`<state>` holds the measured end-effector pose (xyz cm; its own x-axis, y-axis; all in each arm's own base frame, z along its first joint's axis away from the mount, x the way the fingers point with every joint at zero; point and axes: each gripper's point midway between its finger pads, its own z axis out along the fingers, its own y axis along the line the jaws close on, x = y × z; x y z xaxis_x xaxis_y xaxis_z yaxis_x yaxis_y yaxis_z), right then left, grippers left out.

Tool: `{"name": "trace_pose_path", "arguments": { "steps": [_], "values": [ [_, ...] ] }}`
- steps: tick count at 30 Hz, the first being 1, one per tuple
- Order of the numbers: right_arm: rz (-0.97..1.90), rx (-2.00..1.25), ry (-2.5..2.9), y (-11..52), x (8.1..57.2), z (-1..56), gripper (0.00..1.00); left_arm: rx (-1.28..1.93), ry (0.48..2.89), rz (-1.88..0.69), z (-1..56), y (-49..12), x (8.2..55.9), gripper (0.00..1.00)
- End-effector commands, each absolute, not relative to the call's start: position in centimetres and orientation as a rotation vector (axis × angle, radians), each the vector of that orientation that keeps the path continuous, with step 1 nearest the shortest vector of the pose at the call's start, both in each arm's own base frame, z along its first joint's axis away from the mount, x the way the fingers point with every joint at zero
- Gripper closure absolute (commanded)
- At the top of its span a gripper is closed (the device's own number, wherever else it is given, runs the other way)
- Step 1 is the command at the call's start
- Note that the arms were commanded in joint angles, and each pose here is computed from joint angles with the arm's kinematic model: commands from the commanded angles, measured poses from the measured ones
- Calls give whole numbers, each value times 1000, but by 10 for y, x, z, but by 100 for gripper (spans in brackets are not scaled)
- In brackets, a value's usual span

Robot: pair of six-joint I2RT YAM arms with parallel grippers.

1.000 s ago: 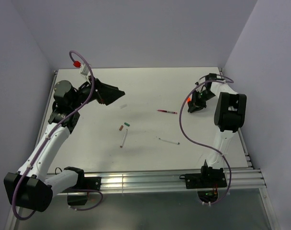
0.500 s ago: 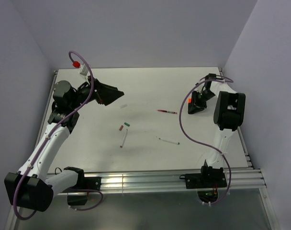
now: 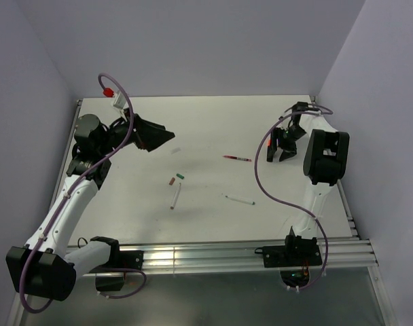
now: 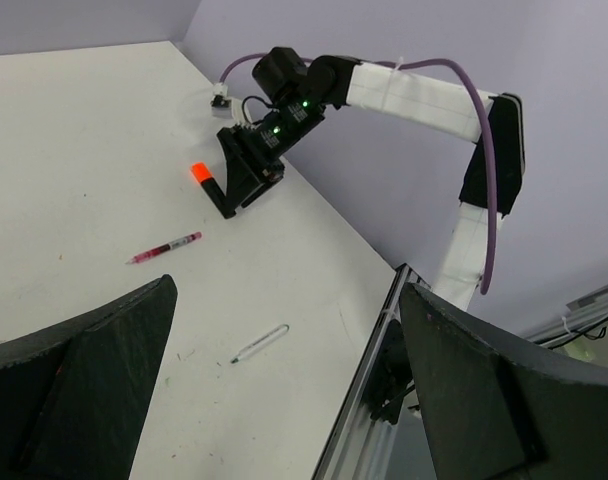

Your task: Insert the pens into the pen caps

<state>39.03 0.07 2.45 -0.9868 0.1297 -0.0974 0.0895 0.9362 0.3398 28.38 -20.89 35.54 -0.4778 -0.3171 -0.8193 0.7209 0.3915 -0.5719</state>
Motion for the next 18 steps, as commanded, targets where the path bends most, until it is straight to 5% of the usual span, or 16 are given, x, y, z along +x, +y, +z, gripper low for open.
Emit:
{"name": "trace_pose_path", "arguments": {
  "steps": [1, 7, 18],
  "values": [
    [407, 42, 2861, -16, 409, 70, 32, 465, 1624, -1247, 363, -206, 275, 0],
    [409, -227, 2763, -12, 421, 117, 20, 563, 1659, -1280, 359, -206, 274, 1],
    [162, -1048, 2640, 88, 416, 130, 24, 442, 2000, -1259, 313, -193, 315, 6]
  ]
}}
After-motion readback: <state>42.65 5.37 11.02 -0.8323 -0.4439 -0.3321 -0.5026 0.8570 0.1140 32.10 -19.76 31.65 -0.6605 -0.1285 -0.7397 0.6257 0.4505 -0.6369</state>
